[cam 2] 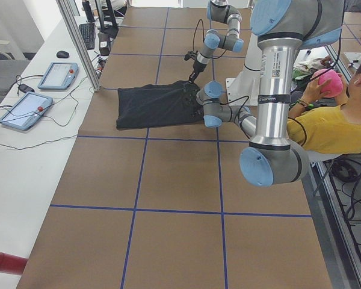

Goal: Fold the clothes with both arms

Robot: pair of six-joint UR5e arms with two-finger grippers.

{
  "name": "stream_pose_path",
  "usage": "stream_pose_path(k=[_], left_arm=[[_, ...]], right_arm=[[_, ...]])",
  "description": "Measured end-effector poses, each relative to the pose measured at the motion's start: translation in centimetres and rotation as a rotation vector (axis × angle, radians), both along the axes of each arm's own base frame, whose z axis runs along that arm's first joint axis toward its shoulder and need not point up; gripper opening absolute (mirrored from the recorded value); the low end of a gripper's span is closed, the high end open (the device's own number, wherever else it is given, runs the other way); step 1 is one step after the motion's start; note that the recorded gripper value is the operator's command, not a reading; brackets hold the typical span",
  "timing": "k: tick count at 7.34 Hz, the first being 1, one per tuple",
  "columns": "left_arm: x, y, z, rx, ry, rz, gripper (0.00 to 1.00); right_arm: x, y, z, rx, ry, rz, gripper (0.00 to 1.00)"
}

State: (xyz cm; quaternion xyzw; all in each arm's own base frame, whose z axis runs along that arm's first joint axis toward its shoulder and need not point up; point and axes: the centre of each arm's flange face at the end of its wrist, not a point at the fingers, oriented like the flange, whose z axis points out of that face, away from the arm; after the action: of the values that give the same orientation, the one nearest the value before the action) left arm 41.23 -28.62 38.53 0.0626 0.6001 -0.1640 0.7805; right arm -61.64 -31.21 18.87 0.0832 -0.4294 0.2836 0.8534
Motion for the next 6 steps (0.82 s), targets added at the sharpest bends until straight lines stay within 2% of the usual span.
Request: stream_pose_path(k=[1,2,4,6], left_arm=[[0.6,1.3,0.4,-0.004,-0.008,0.021,0.99],[1.2,2.3,0.6,-0.003,-0.013,0.039,0.93],[1.9,3.7,0.9,0.000,-0.022,0.054,0.64],[2.2,4.2,1.2,0.002,-0.028,0.064,0.64]], right_arm=[[0.0,-0.1,0.0,0.001,0.000,0.001,0.00],[0.0,-0.1,0.0,0.001,0.001,0.001,0.00],[0.1,-0.1,0.0,0.002,0.001,0.002,0.00],[0.1,-0.3,0.0,0.002,0.001,0.004,0.00]])
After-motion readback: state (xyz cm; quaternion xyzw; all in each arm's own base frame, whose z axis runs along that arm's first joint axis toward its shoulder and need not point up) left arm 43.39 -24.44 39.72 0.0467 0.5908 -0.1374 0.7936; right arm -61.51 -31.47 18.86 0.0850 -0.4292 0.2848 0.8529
